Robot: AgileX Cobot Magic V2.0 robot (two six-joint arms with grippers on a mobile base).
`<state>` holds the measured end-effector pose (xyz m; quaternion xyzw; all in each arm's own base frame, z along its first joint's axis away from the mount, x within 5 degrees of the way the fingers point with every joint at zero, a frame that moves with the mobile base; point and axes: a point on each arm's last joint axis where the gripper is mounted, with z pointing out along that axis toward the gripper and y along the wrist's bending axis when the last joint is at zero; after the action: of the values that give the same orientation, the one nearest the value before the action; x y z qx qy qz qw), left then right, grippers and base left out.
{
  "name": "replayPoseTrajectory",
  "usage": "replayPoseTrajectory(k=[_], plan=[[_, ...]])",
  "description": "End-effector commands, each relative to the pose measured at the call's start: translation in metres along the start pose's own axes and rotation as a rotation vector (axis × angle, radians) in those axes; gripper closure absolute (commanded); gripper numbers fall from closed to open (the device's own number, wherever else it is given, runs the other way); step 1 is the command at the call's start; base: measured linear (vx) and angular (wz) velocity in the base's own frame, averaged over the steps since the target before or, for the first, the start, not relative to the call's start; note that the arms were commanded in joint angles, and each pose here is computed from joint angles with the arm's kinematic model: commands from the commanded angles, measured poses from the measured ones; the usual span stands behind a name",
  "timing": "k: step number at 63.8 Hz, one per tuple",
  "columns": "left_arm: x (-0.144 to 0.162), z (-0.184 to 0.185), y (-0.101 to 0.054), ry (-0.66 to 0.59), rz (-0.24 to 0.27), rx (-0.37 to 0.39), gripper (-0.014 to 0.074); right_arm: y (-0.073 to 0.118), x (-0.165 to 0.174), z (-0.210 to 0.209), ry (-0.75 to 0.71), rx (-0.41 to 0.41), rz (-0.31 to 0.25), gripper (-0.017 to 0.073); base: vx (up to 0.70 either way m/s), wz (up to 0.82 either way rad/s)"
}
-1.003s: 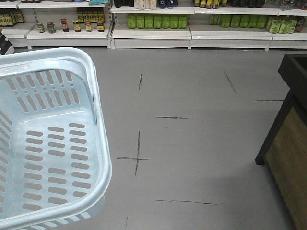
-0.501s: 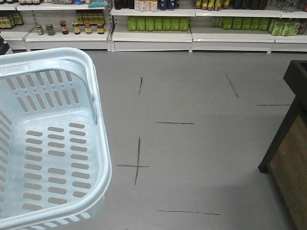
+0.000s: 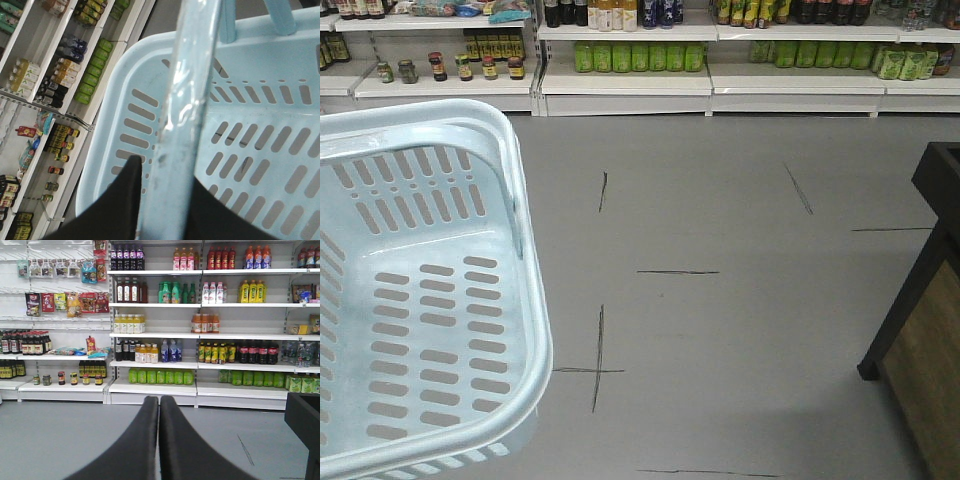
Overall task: Pick three apples into basket with both arms
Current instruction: 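Drive the base across the aisle holding the basket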
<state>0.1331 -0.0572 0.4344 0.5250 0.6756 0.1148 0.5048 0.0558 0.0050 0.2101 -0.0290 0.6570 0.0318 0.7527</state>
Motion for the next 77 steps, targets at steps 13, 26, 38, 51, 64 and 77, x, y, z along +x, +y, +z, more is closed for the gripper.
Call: replayPoseTrajectory(k=[13,26,38,51,64,77], plan=[[-0.0107,-0.0092,0.0123,-0.087,-0.022,-0.103,0.0601,0.0005,-0.0019,-0.0009,-0.065,-0.005,-0.011,0.0568,0.15,-0.04],[-0.0107,-0.0092,0.0123,-0.087,-0.022,-0.103,0.0601,0.0005,-0.0019,-0.0009,-0.065,-0.005,-0.011,0.0568,0.14,-0.04],[-0.0107,-0.0092,0.0123,-0.087,-0.022,-0.103,0.0601,0.0005,-0.0019,-0.0009,-0.065,-0.005,-0.011,0.0568,0.14,-0.04],[-0.0107,-0.0092,0.0123,-0.087,-0.022,-0.103,0.0601,0.0005,-0.0019,-0.0009,-0.065,-0.005,-0.011,0.0568,0.13,-0.03],[-0.0107,-0.0092,0.0123,-0.087,-0.022,-0.103,0.0601,0.0005,-0.0019,-0.0009,-0.065,-0.005,-0.011,0.0568,0.13,-0.03],[-0.0107,-0.0092,0.0123,-0.087,-0.022,-0.103,0.0601,0.0005,-0.0019,-0.0009,-0.065,-0.005,-0.011,0.0568,0.12,-0.03]])
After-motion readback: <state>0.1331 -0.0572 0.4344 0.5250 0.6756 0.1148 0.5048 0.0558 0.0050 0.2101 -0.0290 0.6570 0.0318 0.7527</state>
